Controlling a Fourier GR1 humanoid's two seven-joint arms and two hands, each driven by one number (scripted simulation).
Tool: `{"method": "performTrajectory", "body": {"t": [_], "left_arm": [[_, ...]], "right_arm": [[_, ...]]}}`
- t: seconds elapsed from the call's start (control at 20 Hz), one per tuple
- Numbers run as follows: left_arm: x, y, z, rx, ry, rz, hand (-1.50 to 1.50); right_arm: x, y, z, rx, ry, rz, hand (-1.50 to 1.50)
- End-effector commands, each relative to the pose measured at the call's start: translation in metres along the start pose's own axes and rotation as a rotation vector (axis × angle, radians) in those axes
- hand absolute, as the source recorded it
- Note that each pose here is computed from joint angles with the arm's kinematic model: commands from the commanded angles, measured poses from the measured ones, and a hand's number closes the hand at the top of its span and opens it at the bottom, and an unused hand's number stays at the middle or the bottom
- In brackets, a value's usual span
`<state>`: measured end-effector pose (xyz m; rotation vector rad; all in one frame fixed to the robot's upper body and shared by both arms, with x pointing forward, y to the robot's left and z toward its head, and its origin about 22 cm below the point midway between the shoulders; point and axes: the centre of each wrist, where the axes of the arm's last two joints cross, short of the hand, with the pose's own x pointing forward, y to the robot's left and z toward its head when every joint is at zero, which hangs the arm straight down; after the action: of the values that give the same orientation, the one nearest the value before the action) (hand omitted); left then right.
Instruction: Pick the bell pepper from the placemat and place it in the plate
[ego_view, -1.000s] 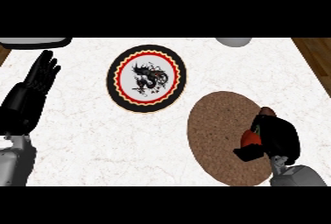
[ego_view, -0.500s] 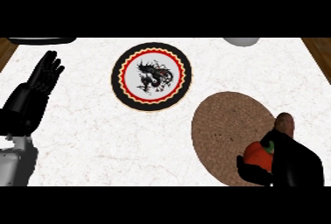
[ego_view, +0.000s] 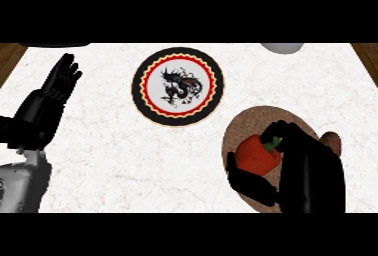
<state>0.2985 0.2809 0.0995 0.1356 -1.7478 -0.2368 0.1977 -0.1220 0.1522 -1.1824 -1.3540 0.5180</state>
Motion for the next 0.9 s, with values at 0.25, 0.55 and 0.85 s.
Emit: {"method": "performTrajectory", "body": {"t": [0.25,0.55,0.85], "left_arm": [[0.009,0.011,0.003,-0.010,0.005,0.006,0.00],[0.005,0.010,-0.005,-0.011,-0.019,-0.010,0.00],[-0.001,-0.007,-0.013,-0.023,-0.028,0.003,0.00]], "right_arm": [[0.083,0.007,-0.041,0.020,-0.057,-0.093,1.50],[0.119,0.033,-0.082,0.052,-0.032,-0.158,1.50],[0.136,0.069,-0.117,0.075,-0.008,-0.185,1.50]]}}
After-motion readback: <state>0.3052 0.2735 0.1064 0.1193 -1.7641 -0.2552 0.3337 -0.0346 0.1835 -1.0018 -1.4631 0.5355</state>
